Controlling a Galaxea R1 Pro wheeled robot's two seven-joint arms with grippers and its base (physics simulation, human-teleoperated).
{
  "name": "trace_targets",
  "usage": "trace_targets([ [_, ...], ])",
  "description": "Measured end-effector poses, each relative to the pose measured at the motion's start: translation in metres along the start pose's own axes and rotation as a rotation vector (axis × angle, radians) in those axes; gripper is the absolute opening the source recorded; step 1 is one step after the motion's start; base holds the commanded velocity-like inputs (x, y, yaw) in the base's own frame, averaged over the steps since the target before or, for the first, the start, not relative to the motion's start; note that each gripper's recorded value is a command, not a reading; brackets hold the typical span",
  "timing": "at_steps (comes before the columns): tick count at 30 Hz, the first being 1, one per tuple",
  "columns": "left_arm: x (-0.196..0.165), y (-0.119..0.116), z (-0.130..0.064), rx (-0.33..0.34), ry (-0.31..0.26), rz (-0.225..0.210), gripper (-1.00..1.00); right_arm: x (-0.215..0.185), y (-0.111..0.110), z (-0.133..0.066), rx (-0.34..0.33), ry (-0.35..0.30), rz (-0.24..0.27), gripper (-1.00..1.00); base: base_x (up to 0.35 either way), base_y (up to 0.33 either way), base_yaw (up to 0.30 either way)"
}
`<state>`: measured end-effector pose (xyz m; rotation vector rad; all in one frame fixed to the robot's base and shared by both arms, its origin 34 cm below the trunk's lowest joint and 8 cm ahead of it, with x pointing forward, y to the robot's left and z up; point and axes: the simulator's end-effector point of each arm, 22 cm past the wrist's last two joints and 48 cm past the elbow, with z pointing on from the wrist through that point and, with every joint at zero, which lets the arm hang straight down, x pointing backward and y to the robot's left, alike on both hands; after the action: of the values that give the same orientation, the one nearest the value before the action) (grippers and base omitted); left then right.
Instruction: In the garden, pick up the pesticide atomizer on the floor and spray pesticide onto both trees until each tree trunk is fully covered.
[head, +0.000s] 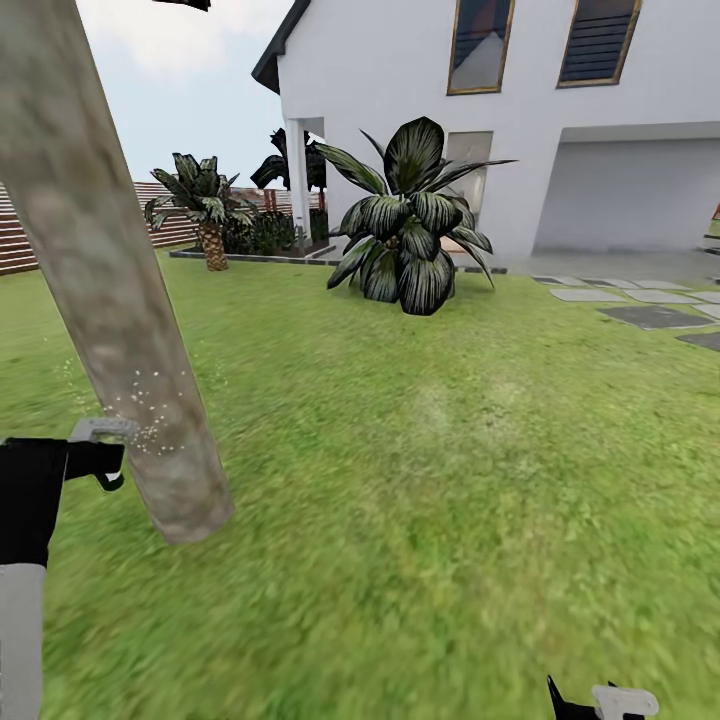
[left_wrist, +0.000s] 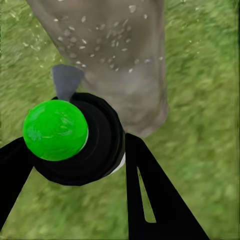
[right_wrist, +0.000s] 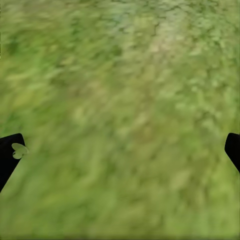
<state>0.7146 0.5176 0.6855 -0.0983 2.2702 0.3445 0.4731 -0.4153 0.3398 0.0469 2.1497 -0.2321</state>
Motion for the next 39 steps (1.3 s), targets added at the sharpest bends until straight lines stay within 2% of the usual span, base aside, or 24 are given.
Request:
trace_targets([
  [2,-0.008,-0.005,-0.008,0.006,-0.001,0.002,-1.00,0.000,0.000,0.000,0.000,0.000,0.000,1.00,0.000,0.000,0.000],
  [4,-0.008,-0.006,-0.014,0.027,0.018,-0.017,-1.00,0.000,0.000,0.000,0.000,0.000,0.000,1.00,0.000,0.000,0.000],
  [9,-0.002,0.004,-0.017,0.023,0.030,-0.017,-1.00,0.000,0.000,0.000,-0.001,0.000,0.000,1.00,0.000,0.000,0.000],
  [12,0.000,0.030,-0.021,-0.021,0.036,-0.018,-1.00,0.000,0.000,0.000,-0.001,0.000,0.000,1.00,0.000,0.000,0.000],
  [13,0.000,0.047,-0.024,-0.045,0.034,-0.030,-1.00,0.000,0.000,0.000,-0.001,-0.001,0.000,1.00,0.000,0.000,0.000],
  [15,0.001,0.056,-0.026,-0.050,0.033,-0.048,-1.00,0.000,0.000,0.000,0.000,-0.001,0.000,1.00,0.000,0.000,0.000],
  [25,0.000,0.053,-0.026,-0.047,0.028,-0.046,-1.00,-0.001,0.000,0.000,0.001,-0.001,0.001,1.00,0.010,-0.037,0.174],
  [33,0.001,0.049,-0.025,-0.040,0.029,-0.046,-1.00,-0.001,0.000,0.000,0.001,-0.001,0.001,1.00,0.103,-0.238,0.008],
  [39,0.002,0.050,-0.024,-0.043,0.031,-0.045,-1.00,-0.001,0.000,0.000,0.001,-0.002,0.001,1.00,-0.065,-0.272,0.000],
])
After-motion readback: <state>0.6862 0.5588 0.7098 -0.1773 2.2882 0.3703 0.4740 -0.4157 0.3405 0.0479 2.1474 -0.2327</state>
